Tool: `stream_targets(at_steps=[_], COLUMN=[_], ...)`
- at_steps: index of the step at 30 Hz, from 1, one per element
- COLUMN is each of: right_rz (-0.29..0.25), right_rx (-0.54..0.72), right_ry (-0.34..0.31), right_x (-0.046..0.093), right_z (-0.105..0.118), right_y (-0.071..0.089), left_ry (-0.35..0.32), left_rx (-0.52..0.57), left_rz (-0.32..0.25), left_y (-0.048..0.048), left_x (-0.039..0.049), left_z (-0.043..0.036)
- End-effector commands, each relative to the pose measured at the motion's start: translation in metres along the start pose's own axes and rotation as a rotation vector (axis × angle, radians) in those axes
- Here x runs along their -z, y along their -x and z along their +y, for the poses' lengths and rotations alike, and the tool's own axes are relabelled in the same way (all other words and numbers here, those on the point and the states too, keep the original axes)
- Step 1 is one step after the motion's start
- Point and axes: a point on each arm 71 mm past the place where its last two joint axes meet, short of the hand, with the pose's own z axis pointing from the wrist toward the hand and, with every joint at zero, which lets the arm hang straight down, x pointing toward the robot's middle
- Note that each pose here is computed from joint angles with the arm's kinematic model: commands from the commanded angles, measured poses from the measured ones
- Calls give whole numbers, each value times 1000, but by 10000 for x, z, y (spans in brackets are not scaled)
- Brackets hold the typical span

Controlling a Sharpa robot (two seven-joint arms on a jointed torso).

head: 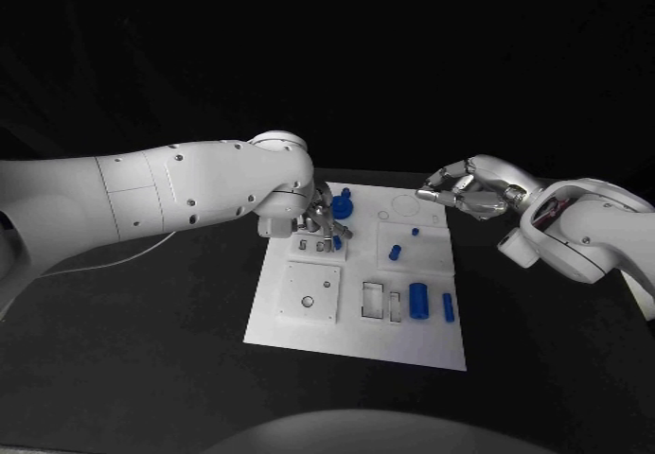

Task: Assemble the parts on the task board

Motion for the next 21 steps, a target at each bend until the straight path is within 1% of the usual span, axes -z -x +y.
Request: stream_targets(at_steps=[1,8,14,21], right_rz=[22,28,35,44], right_rx=[-4,-5,-6,-7], right_ry=[-15,-27,-36,-49], right_x=[6,3,2,4], right_z=[-18,-28,-36,-52], right_y=[-15,-20,-29,-37], left_ry=[129,133,133,136], left_rx=[8,14,12,18], left_rz=[0,-10,-9,-10], left_y=[7,37,42,47], left_x=[-8,-34,-47,-71], left_z=[81,78,67,80])
